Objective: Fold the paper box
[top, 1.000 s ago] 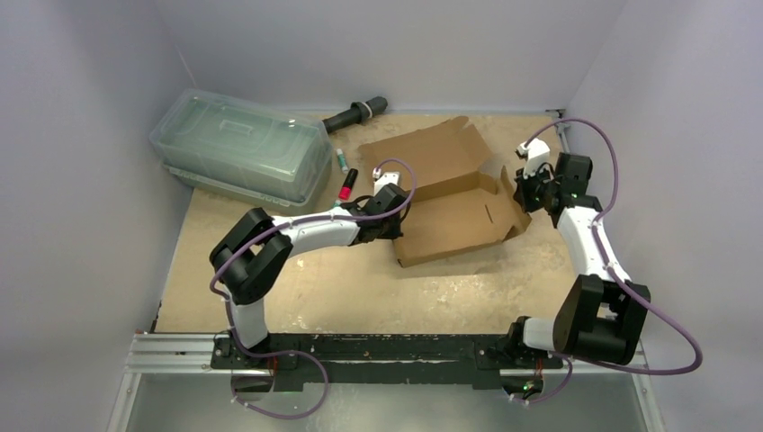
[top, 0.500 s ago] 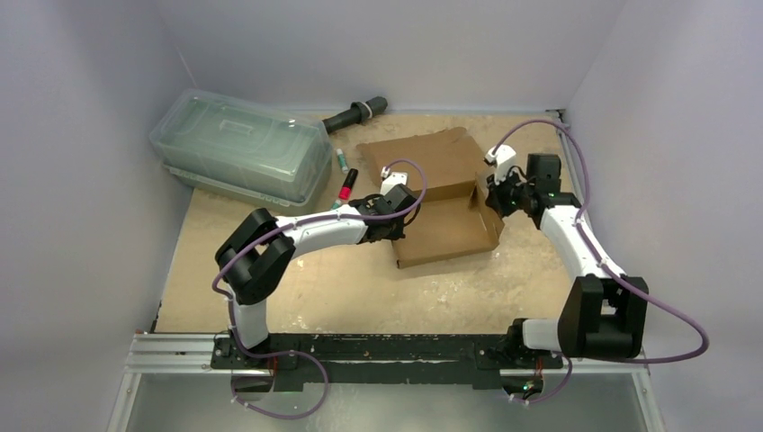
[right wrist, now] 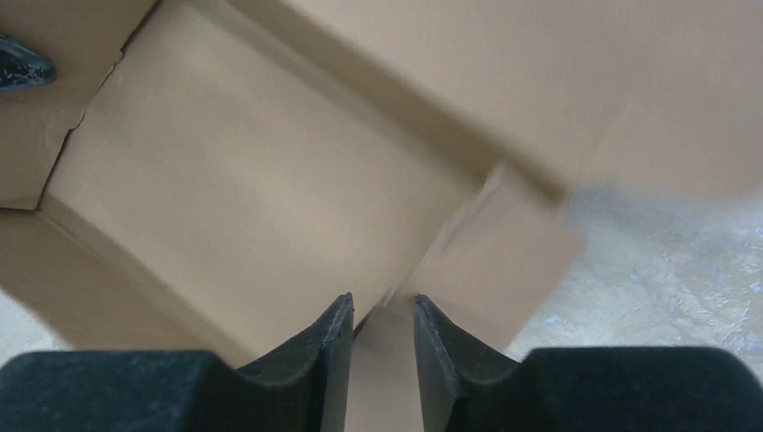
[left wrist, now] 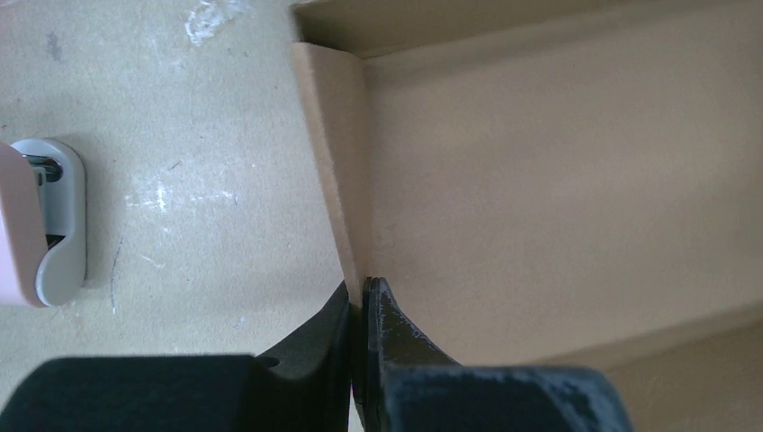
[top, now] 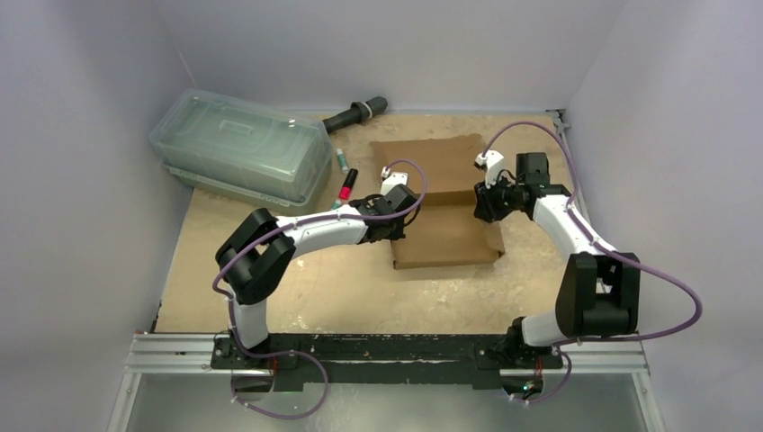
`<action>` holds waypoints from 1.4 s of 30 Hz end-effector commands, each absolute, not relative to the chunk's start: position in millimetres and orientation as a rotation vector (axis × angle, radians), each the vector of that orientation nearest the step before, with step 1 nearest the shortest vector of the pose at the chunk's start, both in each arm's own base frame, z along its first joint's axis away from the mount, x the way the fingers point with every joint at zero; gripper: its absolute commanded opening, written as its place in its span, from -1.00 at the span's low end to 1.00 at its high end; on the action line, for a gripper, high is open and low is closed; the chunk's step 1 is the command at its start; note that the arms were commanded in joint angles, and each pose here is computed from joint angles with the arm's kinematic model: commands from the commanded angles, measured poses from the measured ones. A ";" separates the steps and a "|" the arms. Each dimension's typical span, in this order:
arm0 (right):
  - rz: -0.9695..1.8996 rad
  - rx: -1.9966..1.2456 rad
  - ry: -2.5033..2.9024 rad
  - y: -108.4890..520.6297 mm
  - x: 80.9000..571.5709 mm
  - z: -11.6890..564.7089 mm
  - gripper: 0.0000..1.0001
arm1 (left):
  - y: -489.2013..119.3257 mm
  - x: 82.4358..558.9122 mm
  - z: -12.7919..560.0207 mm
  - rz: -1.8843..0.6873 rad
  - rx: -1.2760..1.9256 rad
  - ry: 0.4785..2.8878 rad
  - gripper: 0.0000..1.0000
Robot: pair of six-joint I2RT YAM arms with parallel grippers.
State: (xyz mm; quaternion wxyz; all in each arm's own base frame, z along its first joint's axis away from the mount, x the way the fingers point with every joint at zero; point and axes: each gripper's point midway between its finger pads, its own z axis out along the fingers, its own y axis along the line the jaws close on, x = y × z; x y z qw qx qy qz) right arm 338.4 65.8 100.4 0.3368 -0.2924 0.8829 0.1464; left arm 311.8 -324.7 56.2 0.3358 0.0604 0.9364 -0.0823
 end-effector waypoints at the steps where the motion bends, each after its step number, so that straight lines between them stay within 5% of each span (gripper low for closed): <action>1: 0.443 -0.748 2.268 68.8 342.0 112.3 -0.26 | -339.9 307.2 64.5 -0.286 0.229 2.422 -1.00; 5: 0.510 -0.688 2.278 58.8 342.4 112.7 -0.14 | -338.8 307.2 64.2 -0.283 0.226 2.422 -1.00; 12: 0.688 -0.726 2.243 59.2 319.9 121.7 -0.24 | -335.4 307.5 62.1 -0.265 0.215 2.423 -1.00; 21: 0.405 -0.515 2.102 12.7 329.8 189.9 0.23 | -311.8 310.0 58.7 -0.181 0.069 2.390 -1.00; 25: 0.210 -0.288 2.190 -46.5 328.4 170.8 0.54 | -298.5 311.9 53.3 -0.135 -0.037 2.372 -1.00; 28: 0.172 -0.229 2.281 -71.0 320.1 138.6 0.59 | -293.9 314.1 51.6 -0.118 -0.099 2.355 -1.00; 38: 0.403 -0.226 2.515 -67.0 313.5 55.4 0.61 | -296.0 322.6 60.1 -0.142 -0.156 2.307 -1.00; 40: 0.452 -0.225 2.511 -63.6 317.9 53.7 0.48 | -297.6 323.0 59.6 -0.150 -0.153 2.309 -1.00; 42: 0.523 -0.234 2.491 -55.8 320.5 56.9 0.08 | -299.5 322.5 58.5 -0.156 -0.146 2.312 -1.00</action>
